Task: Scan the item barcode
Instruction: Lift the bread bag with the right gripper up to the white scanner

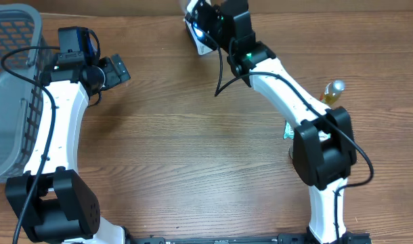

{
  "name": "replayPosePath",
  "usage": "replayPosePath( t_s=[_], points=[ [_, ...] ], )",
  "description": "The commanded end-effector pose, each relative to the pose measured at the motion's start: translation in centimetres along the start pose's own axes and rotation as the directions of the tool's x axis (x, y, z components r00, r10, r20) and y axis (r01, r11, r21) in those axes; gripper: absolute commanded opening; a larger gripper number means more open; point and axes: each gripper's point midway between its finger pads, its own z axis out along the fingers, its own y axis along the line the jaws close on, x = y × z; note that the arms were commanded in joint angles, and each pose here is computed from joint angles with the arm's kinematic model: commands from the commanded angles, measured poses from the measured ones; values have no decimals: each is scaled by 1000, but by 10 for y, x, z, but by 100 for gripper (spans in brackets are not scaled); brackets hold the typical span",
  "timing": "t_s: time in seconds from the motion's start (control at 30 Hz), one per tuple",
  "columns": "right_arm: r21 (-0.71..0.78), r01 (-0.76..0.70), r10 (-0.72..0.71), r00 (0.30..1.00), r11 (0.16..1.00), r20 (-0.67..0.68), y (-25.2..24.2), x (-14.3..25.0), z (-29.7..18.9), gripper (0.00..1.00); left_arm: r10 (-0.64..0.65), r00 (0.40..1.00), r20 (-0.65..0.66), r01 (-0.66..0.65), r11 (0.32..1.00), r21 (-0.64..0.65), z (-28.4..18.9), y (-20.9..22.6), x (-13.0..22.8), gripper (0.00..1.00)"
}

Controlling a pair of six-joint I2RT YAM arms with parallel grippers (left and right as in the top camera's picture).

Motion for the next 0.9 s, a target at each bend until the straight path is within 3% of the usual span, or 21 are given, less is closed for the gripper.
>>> replayPosePath(
  t_s=[0.0, 0.2, 0.87],
  points=[
    [31, 140, -140, 990, 990, -2, -6, 2, 7, 4, 7, 1000, 28, -7, 1000, -3, -6, -1, -8, 99],
    [82, 302, -299, 953, 950, -42, -14, 9, 12, 4, 7, 1000, 28, -7, 1000, -3, -6, -1, -8, 100],
    [28, 181, -179, 981, 983, -73, -1, 22, 13, 4, 7, 1000, 28, -7, 1000, -3, -6, -1, -8, 100]
  ],
)
